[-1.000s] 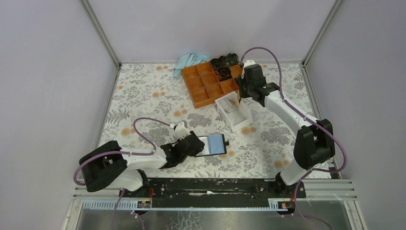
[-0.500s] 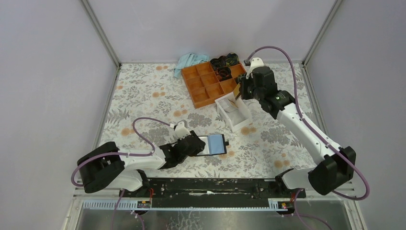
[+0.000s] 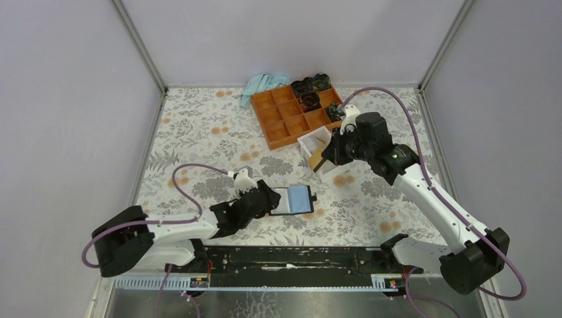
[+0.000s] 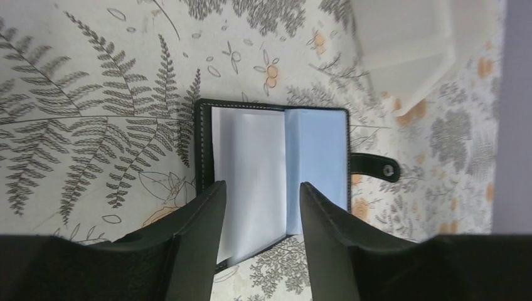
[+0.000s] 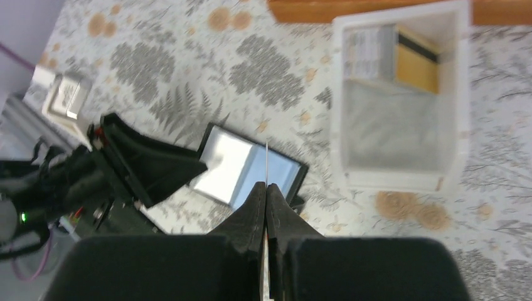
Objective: Put the credit cards into the card holder
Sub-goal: Pick up the credit card from the storage box.
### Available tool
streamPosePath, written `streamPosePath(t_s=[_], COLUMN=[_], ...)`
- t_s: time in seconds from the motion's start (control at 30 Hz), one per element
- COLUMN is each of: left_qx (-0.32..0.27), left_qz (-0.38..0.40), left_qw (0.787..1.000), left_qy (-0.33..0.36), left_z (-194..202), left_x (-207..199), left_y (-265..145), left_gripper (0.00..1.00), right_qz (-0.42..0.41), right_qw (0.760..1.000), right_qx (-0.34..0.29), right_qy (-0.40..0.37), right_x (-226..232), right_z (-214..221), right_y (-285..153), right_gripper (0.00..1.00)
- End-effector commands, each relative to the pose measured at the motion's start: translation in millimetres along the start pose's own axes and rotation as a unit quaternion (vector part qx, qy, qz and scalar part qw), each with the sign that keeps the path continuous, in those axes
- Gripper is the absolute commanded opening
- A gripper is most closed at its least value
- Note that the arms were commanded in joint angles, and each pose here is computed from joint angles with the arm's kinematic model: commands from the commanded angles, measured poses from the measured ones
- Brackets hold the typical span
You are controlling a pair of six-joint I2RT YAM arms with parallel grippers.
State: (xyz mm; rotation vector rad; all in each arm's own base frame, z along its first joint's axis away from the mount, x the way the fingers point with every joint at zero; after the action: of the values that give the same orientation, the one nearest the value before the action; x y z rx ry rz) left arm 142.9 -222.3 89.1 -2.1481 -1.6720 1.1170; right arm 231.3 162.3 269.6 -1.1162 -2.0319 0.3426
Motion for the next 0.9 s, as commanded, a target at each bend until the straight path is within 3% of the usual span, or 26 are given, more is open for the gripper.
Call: streamPosePath(t_s=[0.0,0.23,0.63,0.87], left_qx=[-0.07,-0.138,-0.138,-0.155], left_qz=[0.029,0.087,0.111,0.184], left_qw=[0.997,0.986,0.982,0.964], left_qy=[0.02,0.03,0.065,0.112], left_z=[-18,-32,-41,-57], left_x=[4,12,-4,-27], left_y=[-14,-36,-38,-54], left_gripper=[0.57,0.68,0.69,0.7], right_qz=[-0.088,-0.156,-0.187,-0.218], right_qw=[0.995,0.981,0.962,0.95], right_qx=[0.052,0.107,0.182,0.214], right_qy=[0.009,0.045,0.079,0.068], right_x=[16,20,8,19], right_z=[22,49,85,89], right_y=[-17,-21,7,12], right_gripper=[0.0,0.0,0.0,0.0])
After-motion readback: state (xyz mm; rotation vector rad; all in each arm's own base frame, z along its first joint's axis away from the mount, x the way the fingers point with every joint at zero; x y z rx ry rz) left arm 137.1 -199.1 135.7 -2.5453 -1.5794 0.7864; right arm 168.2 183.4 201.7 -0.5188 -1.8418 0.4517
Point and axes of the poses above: each gripper's point midway between its finger pads, its own y axis out along the fingers, its own x axis along the line the jaws close on, z = x × y, the point moved 8 cm from there along -y, back along the fingers, and after that the axes turned 14 degrees about y, right-handed, at the moved point
